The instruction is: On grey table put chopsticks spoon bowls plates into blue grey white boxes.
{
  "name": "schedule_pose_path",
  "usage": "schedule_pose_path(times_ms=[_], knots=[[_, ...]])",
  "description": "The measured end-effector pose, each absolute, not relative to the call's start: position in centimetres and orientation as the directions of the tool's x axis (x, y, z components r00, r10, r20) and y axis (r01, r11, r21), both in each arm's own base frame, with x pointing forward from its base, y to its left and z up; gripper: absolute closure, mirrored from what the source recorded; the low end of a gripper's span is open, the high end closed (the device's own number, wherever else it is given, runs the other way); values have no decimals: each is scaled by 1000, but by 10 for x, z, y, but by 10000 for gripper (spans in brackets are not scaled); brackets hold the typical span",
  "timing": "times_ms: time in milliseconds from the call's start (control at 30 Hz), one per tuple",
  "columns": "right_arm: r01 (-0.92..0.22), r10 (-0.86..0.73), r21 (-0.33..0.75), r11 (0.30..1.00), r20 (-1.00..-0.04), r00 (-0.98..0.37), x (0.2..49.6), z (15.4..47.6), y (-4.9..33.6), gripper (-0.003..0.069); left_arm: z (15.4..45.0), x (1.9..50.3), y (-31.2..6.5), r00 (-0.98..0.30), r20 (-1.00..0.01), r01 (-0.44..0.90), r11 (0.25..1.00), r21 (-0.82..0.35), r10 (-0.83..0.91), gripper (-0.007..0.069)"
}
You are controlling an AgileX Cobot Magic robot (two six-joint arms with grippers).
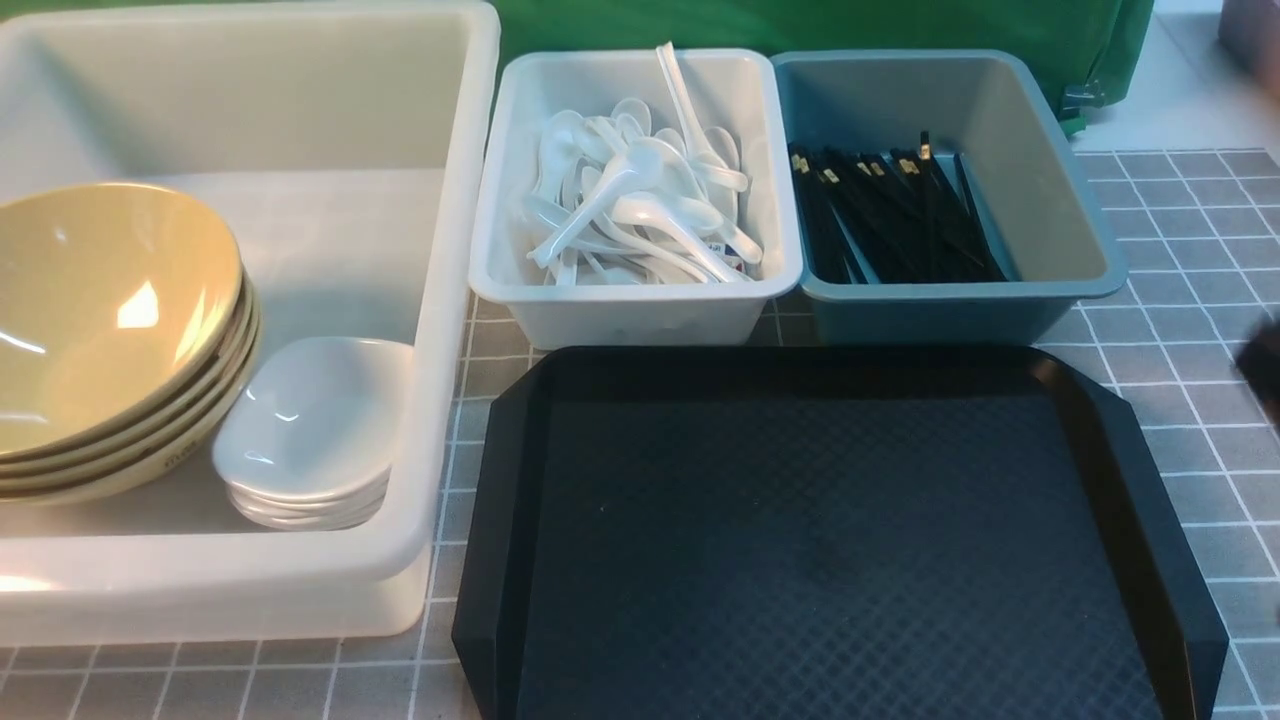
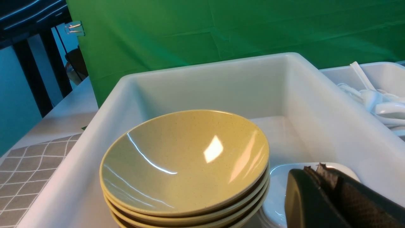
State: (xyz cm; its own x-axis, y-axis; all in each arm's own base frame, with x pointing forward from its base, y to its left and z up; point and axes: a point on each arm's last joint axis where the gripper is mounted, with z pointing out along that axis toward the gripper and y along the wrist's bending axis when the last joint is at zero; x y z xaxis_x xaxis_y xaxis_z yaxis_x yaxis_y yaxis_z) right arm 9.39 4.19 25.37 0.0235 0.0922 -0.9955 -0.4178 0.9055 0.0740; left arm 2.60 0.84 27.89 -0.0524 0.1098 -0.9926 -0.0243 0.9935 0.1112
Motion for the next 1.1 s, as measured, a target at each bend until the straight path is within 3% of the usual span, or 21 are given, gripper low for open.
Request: schedule_pose_path(times_ms=[167,267,367,533,700,800,1100], knots=[[-416,102,64,907,-992,70,68,217,32,621,279,26,8,-52,-993,-24,994,111,110,634],[-391,64,-6,920,-984,165,56,217,25,620,279,26,8,-52,-993,-24,994,111,110,634],[-313,22,-34,949,-985,174,53,214,19,620,279,26,8,-51,-993,-24,994,111,110,634],[-128,-49,-59,990,-995,85,56,205,7,620,278,26,9,-61,-992,-25,994,110,109,634],[9,-50,-52,999,-982,-183,55,181,-2,620,277,26,9,-72,-992,-26,994,110,108,634],[32,-41,-51,998,-967,-253,54,175,-3,618,277,26,9,-73,-992,-26,994,110,107,634],[40,-38,-50,998,-966,-255,54,175,-4,614,277,26,9,-73,-992,-26,994,110,107,634]])
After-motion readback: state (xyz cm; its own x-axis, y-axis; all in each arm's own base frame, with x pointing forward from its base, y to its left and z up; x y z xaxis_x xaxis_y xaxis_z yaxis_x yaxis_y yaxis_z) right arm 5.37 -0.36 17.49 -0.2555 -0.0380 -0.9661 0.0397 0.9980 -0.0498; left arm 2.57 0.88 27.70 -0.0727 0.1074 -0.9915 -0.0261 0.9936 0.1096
